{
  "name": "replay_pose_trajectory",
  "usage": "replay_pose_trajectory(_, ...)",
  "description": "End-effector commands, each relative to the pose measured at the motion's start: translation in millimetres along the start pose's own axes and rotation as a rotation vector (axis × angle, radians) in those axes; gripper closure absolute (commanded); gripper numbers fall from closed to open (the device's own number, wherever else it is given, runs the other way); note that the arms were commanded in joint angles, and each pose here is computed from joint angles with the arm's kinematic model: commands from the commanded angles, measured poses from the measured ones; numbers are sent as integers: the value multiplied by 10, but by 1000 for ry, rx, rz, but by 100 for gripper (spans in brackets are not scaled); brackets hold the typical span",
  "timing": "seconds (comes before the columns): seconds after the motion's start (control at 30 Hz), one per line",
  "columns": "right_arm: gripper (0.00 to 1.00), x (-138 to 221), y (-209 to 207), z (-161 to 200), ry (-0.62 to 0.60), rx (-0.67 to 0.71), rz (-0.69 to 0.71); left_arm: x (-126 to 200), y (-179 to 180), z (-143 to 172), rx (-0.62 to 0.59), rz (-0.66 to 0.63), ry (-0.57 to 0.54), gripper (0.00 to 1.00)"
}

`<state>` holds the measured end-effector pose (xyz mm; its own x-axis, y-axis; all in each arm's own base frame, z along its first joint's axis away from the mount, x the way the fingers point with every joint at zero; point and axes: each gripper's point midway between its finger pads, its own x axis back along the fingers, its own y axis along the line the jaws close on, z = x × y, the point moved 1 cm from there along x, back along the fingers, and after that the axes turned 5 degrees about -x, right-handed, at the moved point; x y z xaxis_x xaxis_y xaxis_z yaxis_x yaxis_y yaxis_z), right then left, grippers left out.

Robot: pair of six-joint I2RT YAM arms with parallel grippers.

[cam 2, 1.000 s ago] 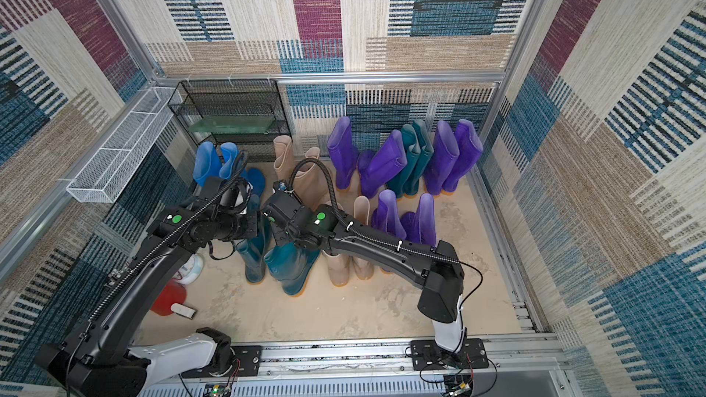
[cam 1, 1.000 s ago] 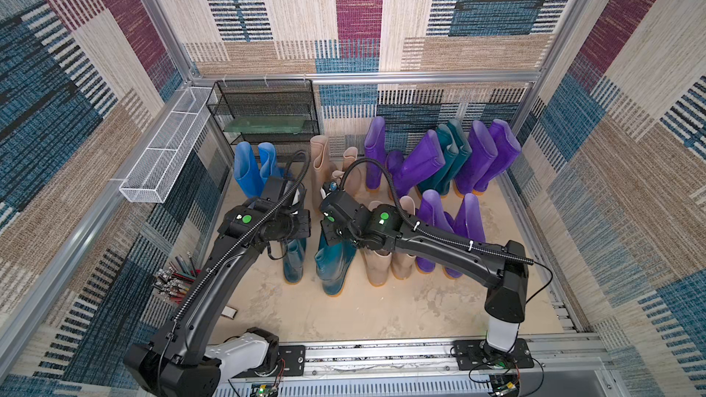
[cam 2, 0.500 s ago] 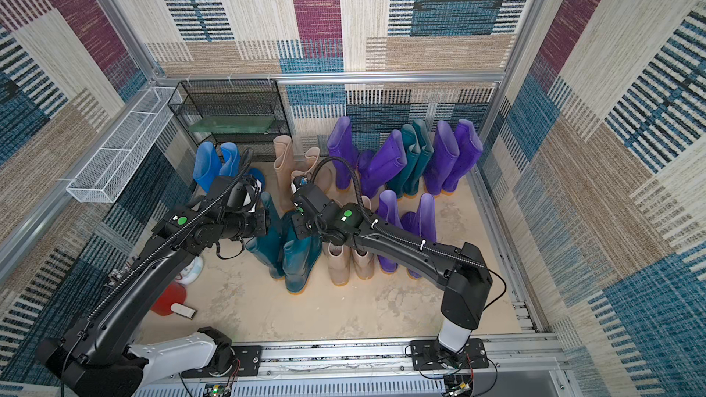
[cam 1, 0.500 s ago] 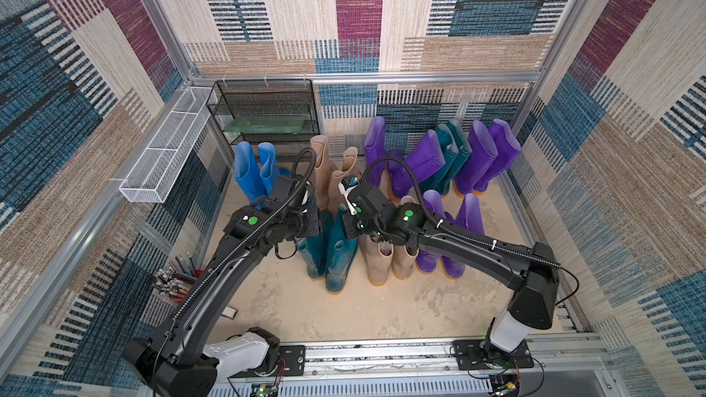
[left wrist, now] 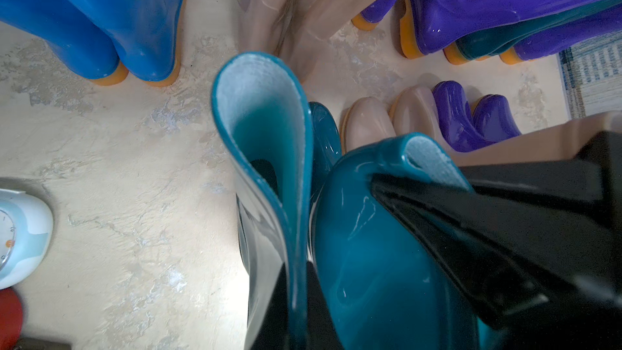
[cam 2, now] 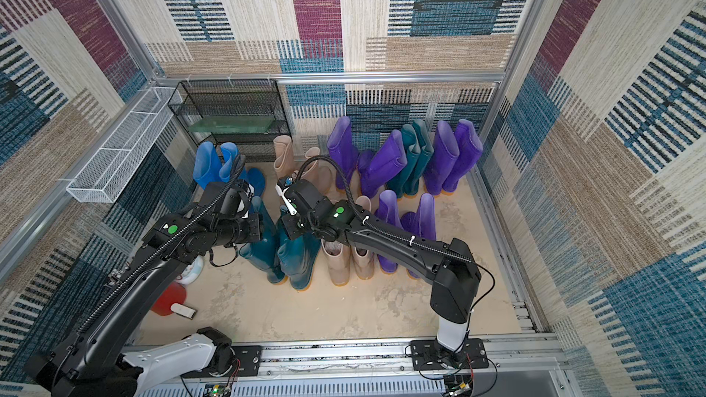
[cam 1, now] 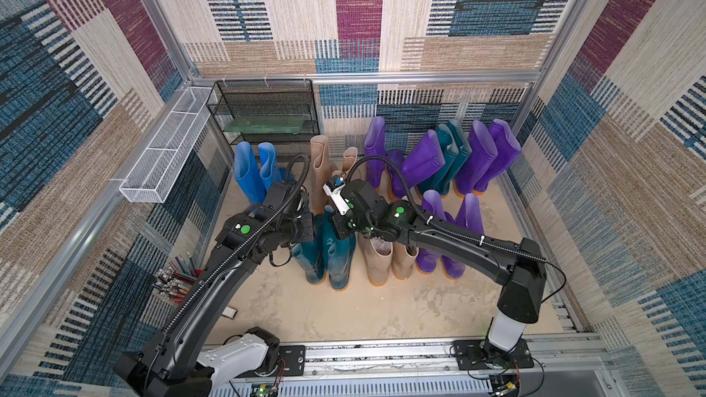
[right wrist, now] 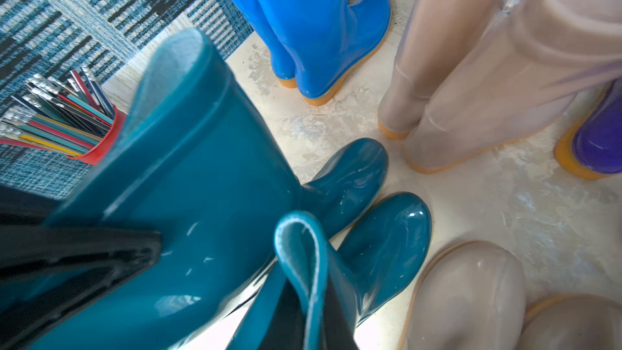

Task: Match and arrange rain boots in pairs
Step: Move the rain boot to the center of the board.

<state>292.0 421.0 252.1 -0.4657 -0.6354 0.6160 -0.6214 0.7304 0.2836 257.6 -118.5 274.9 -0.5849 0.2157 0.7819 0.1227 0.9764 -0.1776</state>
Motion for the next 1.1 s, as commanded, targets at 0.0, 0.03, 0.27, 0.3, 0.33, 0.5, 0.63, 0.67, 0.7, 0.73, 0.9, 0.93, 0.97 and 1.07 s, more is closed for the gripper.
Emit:
replay_pose_trajectory(0.0,97,3,-115,-63,-35,-5,32,19,-17,-82,-12,3,-34,100)
replay_pose_trajectory(0.03,90,-5,-180,-49,-31,-18,50,-1,-15,-70,-16,3,-27,100)
replay_pose_trajectory(0.27,25,451,-173,-445,-101,-26,120,-33,-52,-10,-16,28,0,60)
replay_pose_trajectory(0.3,22,586,-202,-584,-137,-32,148,9,-44,-31,-21,23,-8,44)
replay_pose_trajectory(0.33,20,714,-257,-704,-170,-40,176,59,-39,-58,-30,20,-19,30)
replay_pose_trajectory(0.5,16,1218,-580,-1133,-322,-71,216,234,-28,-199,-73,2,-54,11)
replay_pose_trajectory(0.63,16,1510,-1204,-1234,-382,-170,375,308,-18,-405,-85,-26,-103,9)
replay_pose_trajectory(0.67,16,1564,-1449,-1199,-382,-214,429,321,-14,-483,-85,-36,-125,9)
replay_pose_trajectory(0.7,16,1613,-1693,-1143,-378,-266,473,326,-19,-562,-84,-40,-147,9)
replay_pose_trajectory(0.73,15,1658,-1914,-1077,-376,-318,506,326,-32,-634,-83,-38,-169,9)
replay_pose_trajectory(0.9,12,1714,-2538,-746,-402,-522,453,233,-59,-1022,-59,-34,-314,9)
replay_pose_trajectory(0.93,11,1698,-2597,-695,-398,-542,446,206,-41,-1066,-54,-39,-332,9)
replay_pose_trajectory(0.97,11,1663,-2666,-636,-384,-562,446,179,-29,-1110,-50,-38,-346,9)
replay_pose_trajectory(1.07,12,1557,-2886,-484,-338,-616,465,62,17,-1176,-44,-31,-358,9)
